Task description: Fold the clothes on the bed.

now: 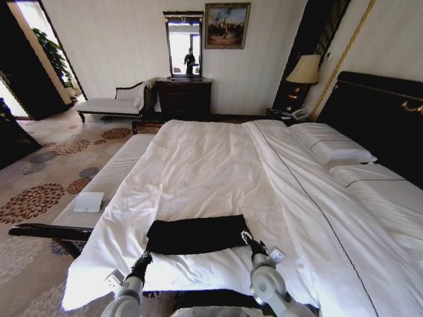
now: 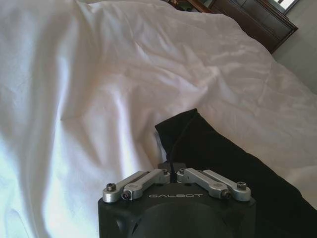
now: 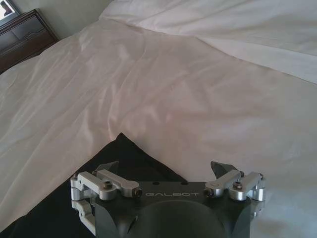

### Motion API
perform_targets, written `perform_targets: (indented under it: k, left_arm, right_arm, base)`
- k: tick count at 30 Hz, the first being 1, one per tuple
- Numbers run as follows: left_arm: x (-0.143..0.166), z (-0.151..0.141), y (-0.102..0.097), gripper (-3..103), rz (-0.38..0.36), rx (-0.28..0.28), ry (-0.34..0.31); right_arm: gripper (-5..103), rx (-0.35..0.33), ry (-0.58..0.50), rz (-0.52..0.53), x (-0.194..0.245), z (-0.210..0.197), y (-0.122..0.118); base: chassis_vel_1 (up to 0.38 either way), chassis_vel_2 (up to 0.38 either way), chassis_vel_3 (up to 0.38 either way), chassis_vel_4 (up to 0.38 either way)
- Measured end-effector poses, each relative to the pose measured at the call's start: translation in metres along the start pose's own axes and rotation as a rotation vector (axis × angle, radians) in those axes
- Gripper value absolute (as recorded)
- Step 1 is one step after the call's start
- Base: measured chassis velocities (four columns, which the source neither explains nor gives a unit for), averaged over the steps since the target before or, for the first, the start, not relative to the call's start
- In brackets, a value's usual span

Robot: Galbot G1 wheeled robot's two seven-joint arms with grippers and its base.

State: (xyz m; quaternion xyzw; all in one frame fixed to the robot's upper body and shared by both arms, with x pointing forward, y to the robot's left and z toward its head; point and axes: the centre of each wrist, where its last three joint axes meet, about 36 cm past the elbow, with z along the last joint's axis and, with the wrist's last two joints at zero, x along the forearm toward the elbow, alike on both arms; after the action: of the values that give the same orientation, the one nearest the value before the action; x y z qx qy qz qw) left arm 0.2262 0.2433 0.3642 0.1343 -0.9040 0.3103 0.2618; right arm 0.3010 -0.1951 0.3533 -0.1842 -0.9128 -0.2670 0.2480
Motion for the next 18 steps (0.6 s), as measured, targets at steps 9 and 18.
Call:
perform_targets:
  k: [9,18]
  left_arm:
    - [0.012,0.010,0.000,8,0.020,-0.076,0.019]
    - [0.025,-0.028,-0.001,40,0.103,-0.114,-0.063]
  right_arm:
    - [100,0.041,0.012,-0.040,-0.021,-0.009,-0.019]
    - [100,0.042,0.105,-0.113,-0.023,-0.017,-0.043]
  base:
    - [0.000,0.000,0.000,0.000]
    - [0.000,0.000,0.000,0.000]
